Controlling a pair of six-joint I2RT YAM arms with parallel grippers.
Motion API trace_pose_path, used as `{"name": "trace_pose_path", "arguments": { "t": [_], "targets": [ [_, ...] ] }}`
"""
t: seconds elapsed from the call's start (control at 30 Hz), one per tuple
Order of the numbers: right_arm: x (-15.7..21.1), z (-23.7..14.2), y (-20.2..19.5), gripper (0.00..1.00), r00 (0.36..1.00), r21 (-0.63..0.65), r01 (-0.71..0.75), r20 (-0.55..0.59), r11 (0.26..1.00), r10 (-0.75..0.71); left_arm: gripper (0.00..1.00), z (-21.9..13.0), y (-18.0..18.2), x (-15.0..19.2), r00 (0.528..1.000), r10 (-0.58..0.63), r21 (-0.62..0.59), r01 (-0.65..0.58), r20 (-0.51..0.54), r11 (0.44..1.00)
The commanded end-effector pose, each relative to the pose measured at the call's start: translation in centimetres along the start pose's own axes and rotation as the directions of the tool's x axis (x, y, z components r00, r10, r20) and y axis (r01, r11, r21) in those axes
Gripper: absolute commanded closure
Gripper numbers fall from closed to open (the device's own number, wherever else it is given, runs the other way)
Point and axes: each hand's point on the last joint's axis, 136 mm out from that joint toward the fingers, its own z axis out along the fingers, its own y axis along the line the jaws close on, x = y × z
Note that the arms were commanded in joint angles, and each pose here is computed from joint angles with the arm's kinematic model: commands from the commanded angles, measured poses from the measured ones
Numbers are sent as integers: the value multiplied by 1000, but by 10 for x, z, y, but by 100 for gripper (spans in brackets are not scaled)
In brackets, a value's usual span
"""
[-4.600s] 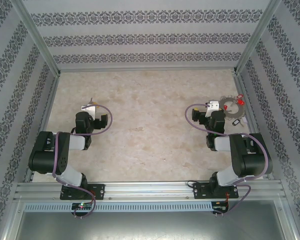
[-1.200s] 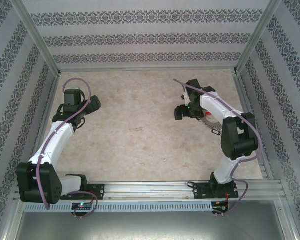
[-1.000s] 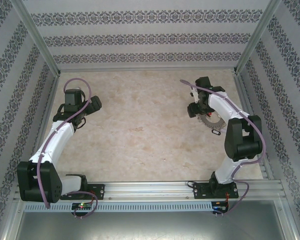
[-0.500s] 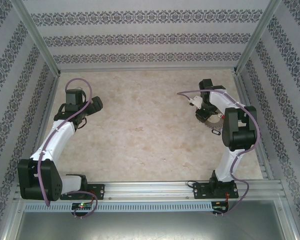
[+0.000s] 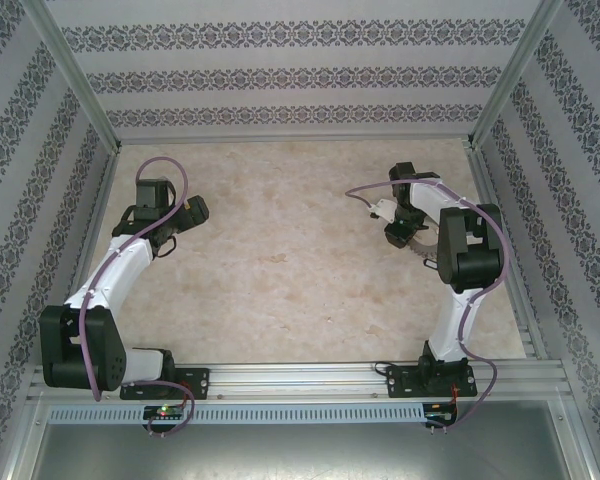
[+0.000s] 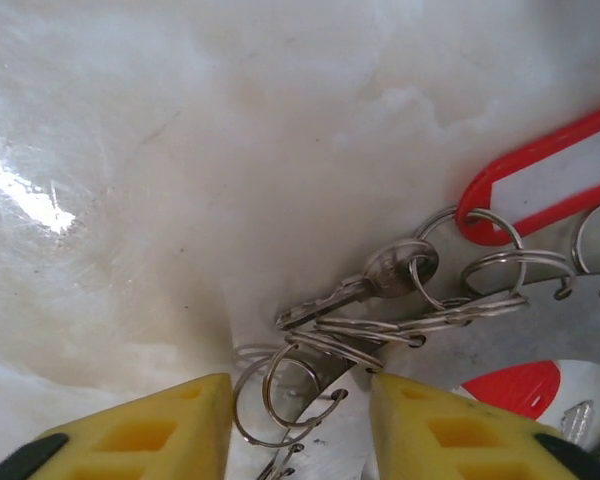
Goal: Put the keys on the keyring
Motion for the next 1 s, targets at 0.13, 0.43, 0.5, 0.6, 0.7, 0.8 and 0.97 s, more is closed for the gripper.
{"name": "trace_pose_path", "arguments": {
  "t": [0.13,0.43,0.5,0.6,0.7,0.8,0.97],
  "targets": [
    [-8,-4,-16,79,1000,77,17,11,997,-17,0,-4,-9,-9,1000,23,23,-23,10,999],
    [-15,-33,-9,99,994,142,71,73,987,-82,0,-6,-11,-9,999,31,29,-31,13,999],
    [-18,-43,-4,99,990,151,81,104,985,-98,0,-7,-17,-10,999,44,60,-45,16,997],
    [-21,-56,8,100,983,148,91,145,985,-113,0,-10,-43,-10,995,93,184,-98,38,978],
    [-30,-67,33,100,967,117,131,202,984,-153,1,-21,-78,-6,983,151,355,-179,104,918],
    [-43,-79,63,100,945,77,175,268,982,-190,2,-40,-116,4,952,226,520,-303,207,799],
    [-70,-100,104,100,889,39,244,390,969,-239,2,-71,-167,35,847,365,654,-531,387,539]
  ]
}}
